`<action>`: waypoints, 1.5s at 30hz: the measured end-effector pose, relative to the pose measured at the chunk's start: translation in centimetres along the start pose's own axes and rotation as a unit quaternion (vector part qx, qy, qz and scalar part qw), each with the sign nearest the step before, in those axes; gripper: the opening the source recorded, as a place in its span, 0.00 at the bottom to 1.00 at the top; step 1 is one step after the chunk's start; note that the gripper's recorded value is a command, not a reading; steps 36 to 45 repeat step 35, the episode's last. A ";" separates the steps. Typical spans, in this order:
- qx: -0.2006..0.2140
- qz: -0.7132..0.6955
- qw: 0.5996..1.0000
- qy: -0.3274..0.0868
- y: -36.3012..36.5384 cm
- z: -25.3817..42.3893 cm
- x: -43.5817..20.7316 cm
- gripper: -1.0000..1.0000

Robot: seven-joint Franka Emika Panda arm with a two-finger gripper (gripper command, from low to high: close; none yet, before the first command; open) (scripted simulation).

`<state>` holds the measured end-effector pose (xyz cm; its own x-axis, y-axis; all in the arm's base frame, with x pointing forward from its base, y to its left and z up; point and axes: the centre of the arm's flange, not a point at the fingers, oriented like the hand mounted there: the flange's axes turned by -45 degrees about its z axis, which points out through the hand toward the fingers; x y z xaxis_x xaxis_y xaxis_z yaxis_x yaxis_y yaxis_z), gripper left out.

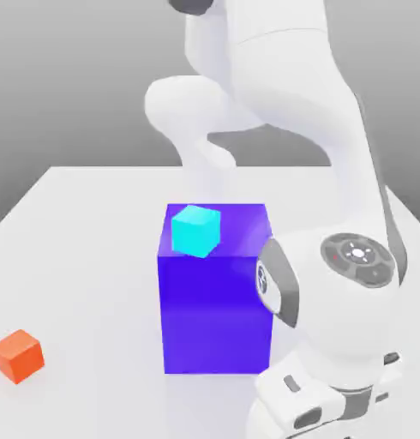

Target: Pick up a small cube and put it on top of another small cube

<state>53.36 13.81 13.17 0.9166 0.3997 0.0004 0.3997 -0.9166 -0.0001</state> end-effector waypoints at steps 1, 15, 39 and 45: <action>0.000 0.000 1.000 0.000 0.0 0.0 0.0 0.00; 0.010 -0.215 0.977 0.002 -10.8 -9.5 -6.8 0.00; -0.001 -0.504 0.863 -0.001 -19.7 -4.9 -20.8 1.00; -0.001 -0.504 0.863 -0.001 -19.7 -4.9 -20.8 1.00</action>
